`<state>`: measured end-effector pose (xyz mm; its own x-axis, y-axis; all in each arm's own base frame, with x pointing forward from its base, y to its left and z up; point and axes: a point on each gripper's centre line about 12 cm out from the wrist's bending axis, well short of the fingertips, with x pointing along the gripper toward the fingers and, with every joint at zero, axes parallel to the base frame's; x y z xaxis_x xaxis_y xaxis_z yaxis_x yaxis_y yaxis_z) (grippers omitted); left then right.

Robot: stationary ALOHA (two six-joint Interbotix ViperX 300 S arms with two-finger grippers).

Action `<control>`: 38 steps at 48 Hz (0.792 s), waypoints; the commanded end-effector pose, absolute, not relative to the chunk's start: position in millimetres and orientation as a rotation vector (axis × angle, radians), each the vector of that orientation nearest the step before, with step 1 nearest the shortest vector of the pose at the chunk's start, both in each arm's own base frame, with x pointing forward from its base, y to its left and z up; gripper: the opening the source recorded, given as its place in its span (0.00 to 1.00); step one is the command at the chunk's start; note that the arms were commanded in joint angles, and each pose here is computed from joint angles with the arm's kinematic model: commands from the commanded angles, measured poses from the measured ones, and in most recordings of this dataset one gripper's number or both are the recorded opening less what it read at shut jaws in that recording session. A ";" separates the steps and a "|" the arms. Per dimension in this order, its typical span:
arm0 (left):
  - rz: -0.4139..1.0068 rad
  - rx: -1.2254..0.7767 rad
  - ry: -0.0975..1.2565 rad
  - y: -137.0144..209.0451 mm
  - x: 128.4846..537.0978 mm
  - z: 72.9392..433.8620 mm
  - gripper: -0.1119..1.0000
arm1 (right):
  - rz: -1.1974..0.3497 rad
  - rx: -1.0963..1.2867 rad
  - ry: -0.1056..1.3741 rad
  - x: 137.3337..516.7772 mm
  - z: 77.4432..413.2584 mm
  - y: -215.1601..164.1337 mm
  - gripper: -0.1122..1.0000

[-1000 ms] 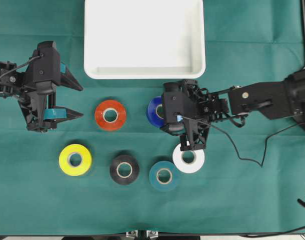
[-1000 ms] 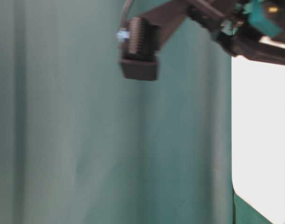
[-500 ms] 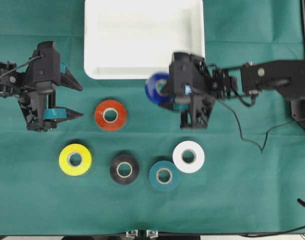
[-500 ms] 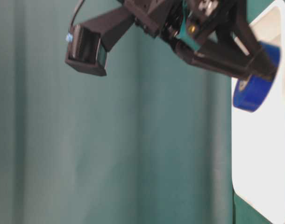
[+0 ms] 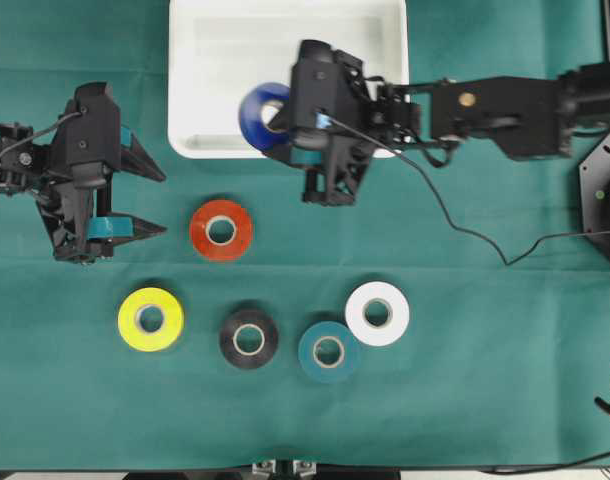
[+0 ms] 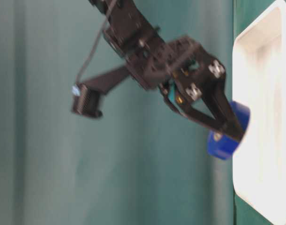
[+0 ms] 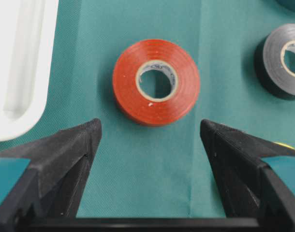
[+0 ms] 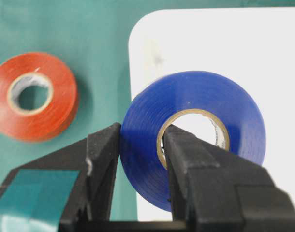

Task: Put the tape alternately from left to right into the white case.
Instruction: 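Carry the blue roll into the white tray and release it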

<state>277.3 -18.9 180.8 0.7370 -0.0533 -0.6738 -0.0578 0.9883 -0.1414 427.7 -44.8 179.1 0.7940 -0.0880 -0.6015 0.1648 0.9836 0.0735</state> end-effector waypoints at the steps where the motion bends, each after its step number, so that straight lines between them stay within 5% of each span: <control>1: 0.000 -0.159 0.723 -19.4 279.8 186.5 0.45 | -0.140 0.115 0.586 441.1 191.7 -51.4 0.36; 38: 0.000 -0.157 0.726 -19.4 279.5 185.5 0.45 | -0.184 0.129 0.570 478.0 145.5 -85.2 0.36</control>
